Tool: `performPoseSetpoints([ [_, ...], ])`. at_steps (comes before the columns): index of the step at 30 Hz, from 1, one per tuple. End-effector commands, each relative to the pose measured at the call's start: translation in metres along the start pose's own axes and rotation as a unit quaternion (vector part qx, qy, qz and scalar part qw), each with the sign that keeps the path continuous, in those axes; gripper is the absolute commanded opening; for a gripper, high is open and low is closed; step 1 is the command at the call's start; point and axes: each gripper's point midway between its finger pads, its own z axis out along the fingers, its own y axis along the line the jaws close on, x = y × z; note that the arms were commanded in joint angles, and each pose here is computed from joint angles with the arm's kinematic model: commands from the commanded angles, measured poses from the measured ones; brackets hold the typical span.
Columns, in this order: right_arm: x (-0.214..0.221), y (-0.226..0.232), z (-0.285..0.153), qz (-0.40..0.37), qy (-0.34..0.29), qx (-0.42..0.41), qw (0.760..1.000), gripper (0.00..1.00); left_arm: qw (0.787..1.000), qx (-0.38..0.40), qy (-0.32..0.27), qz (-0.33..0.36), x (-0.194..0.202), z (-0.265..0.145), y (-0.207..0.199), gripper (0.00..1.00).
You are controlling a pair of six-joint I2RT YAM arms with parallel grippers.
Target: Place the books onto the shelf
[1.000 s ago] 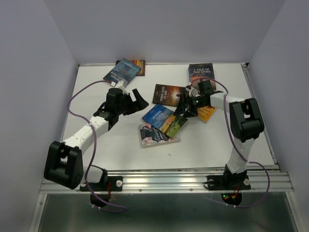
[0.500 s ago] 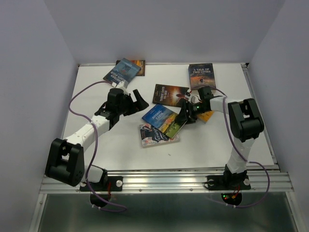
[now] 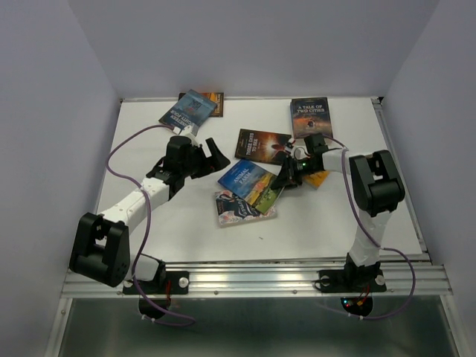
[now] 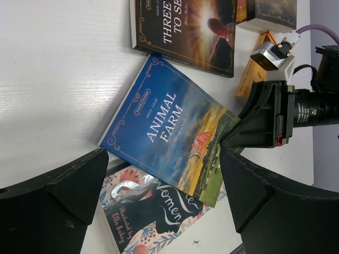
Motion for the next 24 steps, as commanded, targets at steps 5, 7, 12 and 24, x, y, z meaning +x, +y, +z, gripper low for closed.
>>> performPoseSetpoints([
  [5, -0.035, 0.037, -0.022, -0.103, -0.066, -0.009, 0.992, 0.01, 0.999, 0.025, -0.027, 0.009, -0.018, -0.003, -0.018, 0.99],
  [7, -0.035, 0.047, -0.027, -0.119, -0.073, -0.017, 0.99, 0.01, 0.999, 0.028, -0.031, 0.01, -0.02, -0.004, -0.02, 0.99],
  [12, -0.031, 0.088, -0.046, -0.177, -0.087, -0.072, 0.978, 0.01, 0.999, 0.029, -0.039, 0.01, -0.025, -0.005, -0.023, 0.99],
  [24, -0.066, 0.151, -0.084, -0.254, -0.192, -0.088, 0.944, 0.01, 0.996, 0.038, -0.077, 0.026, -0.055, -0.017, -0.042, 0.99],
])
